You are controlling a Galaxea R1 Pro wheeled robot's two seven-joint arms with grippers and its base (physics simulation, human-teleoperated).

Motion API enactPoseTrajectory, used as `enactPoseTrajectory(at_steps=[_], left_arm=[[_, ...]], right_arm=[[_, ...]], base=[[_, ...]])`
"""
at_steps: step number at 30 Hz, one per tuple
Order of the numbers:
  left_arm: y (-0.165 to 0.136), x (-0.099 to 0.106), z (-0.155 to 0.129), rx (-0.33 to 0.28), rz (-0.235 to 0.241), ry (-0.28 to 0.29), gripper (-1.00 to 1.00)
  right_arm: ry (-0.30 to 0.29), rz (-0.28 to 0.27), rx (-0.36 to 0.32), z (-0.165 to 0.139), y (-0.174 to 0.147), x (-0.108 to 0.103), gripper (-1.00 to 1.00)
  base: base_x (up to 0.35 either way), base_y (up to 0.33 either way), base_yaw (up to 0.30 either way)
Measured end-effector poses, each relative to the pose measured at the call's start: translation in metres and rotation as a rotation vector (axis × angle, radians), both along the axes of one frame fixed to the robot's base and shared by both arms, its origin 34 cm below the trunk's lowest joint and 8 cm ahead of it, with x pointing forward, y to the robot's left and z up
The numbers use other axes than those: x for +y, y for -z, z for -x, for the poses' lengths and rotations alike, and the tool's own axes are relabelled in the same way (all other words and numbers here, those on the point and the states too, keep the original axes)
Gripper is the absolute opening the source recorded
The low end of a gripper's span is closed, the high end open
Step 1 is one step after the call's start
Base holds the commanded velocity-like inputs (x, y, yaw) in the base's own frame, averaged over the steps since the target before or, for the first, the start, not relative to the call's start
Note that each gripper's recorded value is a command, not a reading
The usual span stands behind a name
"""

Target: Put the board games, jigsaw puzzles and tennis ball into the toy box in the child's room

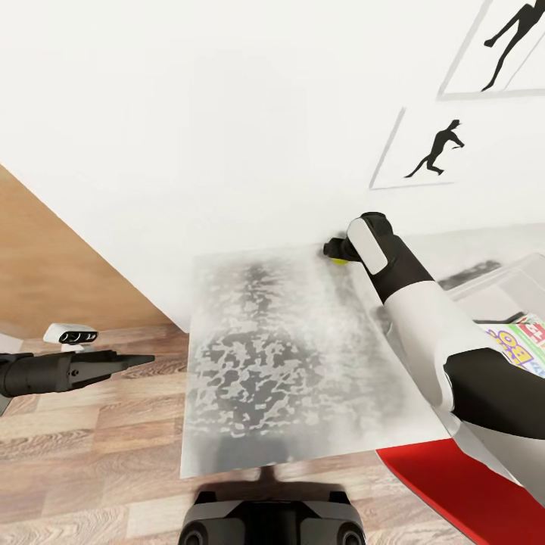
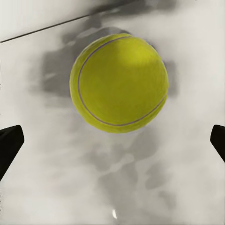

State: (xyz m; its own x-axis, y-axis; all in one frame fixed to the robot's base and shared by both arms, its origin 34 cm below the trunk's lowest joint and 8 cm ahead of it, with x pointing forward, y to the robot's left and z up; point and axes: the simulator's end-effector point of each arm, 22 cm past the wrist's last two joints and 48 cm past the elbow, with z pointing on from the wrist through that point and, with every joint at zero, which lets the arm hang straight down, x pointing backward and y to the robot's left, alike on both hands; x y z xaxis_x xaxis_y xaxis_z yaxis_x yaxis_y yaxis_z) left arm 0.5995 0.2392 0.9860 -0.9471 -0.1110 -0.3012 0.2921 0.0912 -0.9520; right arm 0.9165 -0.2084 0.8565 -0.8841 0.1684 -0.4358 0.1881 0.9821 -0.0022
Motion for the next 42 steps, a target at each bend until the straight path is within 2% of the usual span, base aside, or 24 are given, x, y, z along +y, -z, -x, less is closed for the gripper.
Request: enactPoseTrajectory(at_steps=[22,42], left_arm=[[0.004,0.000,0.000,0.008,-0.001,0.001,1.00],[0.020,0.000,0.001,0.040,-0.001,0.002,1.00]], right_arm=[[-0.001,-0.002,-0.020,-0.011,-0.010,0.001,1.00],[0.002,0.002,-0.001,-0.012,0.011,0.000,1.00]], base=[[0.000,0.000,0.000],[0.000,0.000,0.000]])
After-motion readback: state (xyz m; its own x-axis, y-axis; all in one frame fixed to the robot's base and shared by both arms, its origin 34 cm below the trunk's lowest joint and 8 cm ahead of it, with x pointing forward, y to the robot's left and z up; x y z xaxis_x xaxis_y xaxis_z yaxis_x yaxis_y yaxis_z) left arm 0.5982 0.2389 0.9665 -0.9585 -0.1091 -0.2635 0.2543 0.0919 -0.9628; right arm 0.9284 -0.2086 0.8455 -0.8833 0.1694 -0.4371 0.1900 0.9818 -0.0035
